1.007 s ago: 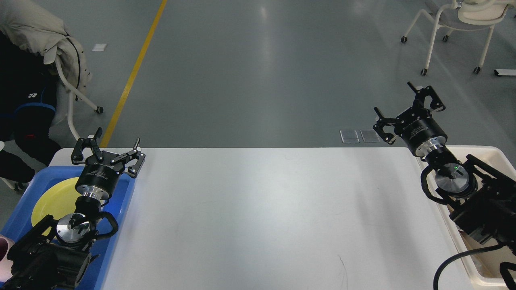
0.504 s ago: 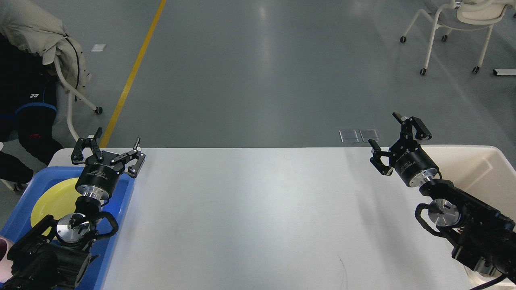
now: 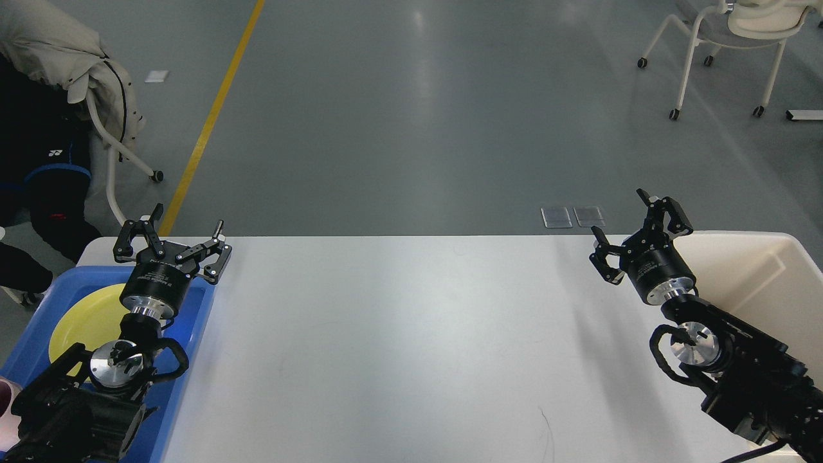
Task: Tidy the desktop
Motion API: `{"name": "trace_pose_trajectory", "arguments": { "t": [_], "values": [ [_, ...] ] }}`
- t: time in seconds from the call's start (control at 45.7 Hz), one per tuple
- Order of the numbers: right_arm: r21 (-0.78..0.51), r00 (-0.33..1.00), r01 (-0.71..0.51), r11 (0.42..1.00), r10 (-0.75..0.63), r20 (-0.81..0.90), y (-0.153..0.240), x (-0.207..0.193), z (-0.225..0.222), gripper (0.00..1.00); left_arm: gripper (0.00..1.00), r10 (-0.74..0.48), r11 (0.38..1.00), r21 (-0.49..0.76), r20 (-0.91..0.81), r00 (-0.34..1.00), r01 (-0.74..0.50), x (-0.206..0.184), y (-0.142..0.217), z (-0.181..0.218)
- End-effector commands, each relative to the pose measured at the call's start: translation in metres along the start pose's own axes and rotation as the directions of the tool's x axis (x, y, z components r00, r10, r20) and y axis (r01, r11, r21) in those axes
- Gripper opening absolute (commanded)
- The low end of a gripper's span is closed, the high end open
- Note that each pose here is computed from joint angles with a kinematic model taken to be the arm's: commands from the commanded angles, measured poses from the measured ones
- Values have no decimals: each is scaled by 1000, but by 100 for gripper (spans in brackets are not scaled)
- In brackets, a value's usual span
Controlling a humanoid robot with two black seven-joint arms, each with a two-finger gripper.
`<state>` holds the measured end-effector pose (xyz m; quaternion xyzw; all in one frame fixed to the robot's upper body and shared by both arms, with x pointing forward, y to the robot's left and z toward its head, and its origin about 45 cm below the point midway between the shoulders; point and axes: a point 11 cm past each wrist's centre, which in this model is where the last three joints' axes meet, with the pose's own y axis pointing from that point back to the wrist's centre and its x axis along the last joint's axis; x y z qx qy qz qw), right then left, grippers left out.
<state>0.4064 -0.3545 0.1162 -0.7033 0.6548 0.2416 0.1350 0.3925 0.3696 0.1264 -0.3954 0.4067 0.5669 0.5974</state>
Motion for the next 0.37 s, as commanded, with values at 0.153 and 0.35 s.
{"name": "trace_pose_trajectory", "arguments": {
  "t": [0.153, 0.35],
  "values": [
    [19, 995, -82, 996, 82, -48, -8, 2, -8, 100, 97, 0, 1000, 0, -1, 1000, 0, 0, 0, 0],
    [18, 996, -77, 997, 78, -34, -10, -3, -4, 100, 97, 0, 1000, 0, -1, 1000, 0, 0, 0, 0]
  ]
}}
